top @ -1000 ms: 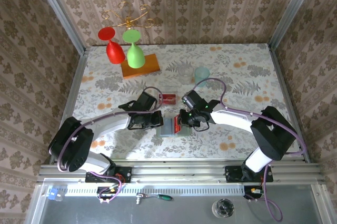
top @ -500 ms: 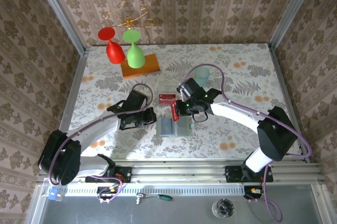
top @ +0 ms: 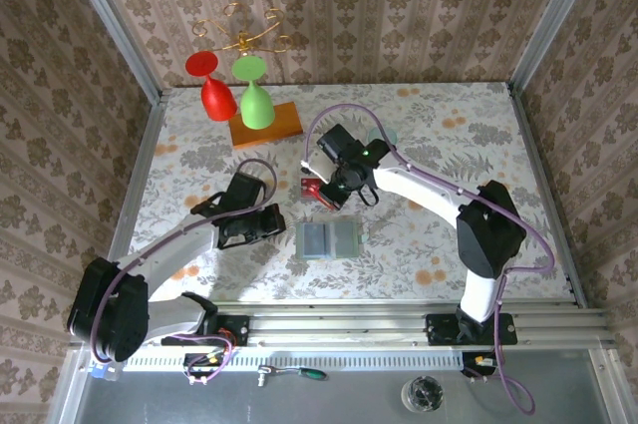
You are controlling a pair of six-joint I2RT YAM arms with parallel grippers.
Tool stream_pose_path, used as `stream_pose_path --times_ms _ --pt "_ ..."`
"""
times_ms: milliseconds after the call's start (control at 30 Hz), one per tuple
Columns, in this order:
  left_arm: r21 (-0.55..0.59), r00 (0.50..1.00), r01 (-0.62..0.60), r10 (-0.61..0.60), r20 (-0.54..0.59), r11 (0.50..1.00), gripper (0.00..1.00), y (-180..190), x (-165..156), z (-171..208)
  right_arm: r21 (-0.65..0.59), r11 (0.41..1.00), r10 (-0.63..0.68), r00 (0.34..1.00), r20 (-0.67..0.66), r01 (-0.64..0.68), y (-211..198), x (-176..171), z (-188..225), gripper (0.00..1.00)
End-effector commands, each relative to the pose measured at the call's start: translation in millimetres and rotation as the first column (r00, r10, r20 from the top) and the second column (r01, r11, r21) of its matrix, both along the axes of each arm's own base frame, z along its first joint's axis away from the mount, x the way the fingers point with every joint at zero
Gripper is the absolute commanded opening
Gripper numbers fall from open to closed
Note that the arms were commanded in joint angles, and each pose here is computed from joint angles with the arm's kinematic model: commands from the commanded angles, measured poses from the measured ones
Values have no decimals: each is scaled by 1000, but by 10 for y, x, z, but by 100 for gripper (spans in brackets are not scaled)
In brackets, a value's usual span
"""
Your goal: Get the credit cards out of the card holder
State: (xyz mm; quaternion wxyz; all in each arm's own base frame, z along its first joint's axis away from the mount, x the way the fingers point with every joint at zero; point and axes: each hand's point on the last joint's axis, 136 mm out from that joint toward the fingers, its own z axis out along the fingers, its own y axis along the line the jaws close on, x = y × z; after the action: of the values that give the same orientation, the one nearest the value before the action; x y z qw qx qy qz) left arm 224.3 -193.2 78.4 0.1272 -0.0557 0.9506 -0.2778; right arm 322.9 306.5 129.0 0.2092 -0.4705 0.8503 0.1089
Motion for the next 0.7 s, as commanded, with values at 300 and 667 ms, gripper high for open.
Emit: stream_pose_path --times_ms 300,667 --pt "6 1000 9 -9 -12 1000 7 81 -1 -6 -238 911 354 935 35 -336 -90 311 -26 4" --pt "0 1000 -6 6 -6 1000 8 113 18 1 -187 905 382 923 -36 -382 84 583 -74 5"
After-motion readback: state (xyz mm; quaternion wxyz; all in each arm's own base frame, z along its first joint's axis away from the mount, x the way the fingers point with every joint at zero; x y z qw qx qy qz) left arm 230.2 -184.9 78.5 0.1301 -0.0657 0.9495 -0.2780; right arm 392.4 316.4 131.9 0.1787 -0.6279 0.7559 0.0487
